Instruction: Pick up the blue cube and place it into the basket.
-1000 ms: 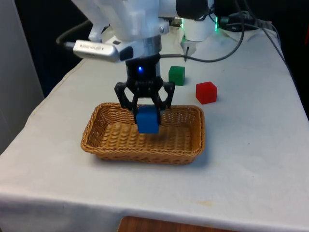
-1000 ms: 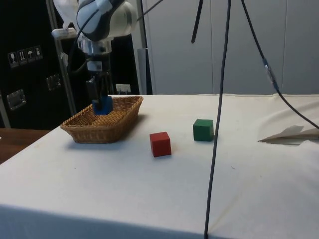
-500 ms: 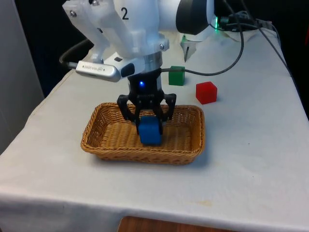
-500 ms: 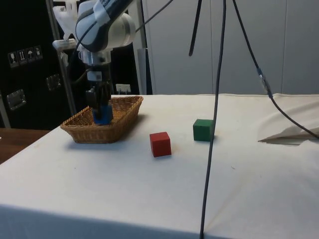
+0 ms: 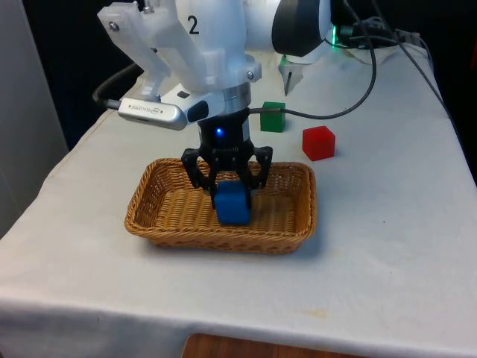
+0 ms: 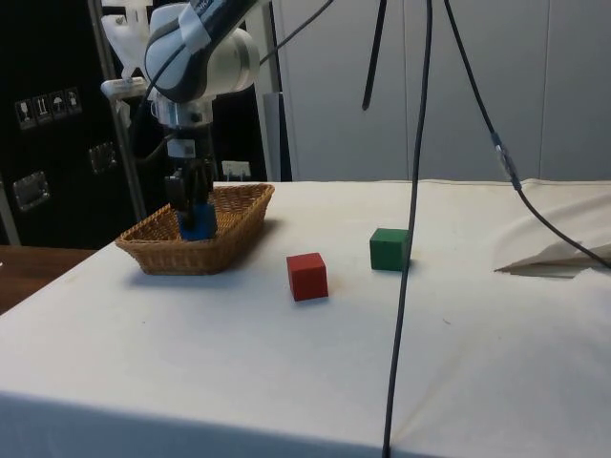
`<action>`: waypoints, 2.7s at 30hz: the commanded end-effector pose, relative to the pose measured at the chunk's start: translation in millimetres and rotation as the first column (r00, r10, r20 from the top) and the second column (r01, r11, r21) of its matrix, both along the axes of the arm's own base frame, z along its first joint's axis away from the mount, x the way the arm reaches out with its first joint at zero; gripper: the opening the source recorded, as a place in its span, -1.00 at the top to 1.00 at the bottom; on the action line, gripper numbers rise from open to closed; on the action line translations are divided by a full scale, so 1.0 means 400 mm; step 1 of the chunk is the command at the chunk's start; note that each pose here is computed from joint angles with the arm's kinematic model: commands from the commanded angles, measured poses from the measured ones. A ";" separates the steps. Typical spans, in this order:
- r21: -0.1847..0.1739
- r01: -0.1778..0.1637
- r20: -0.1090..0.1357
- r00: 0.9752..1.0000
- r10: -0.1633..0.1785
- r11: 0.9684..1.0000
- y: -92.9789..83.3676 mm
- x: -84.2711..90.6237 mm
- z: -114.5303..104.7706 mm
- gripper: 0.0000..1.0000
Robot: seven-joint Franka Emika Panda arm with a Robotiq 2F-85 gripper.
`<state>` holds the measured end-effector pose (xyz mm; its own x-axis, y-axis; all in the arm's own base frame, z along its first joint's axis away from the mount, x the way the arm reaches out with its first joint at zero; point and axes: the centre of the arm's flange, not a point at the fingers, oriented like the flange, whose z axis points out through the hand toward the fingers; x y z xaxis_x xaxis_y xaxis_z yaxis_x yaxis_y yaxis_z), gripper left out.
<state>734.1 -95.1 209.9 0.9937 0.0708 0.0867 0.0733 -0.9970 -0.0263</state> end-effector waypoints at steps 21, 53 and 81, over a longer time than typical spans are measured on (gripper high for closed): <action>0.004 -0.005 0.002 1.000 0.005 1.000 0.005 0.004 0.025 -1.00; 0.020 -0.027 -0.001 1.000 0.027 0.999 0.010 -0.033 0.308 -1.00; 0.038 -0.027 0.002 1.000 0.027 0.999 0.021 -0.134 0.452 -1.00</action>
<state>681.8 -88.1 388.2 0.9917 0.0964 0.0854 0.1025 -0.9923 -0.0701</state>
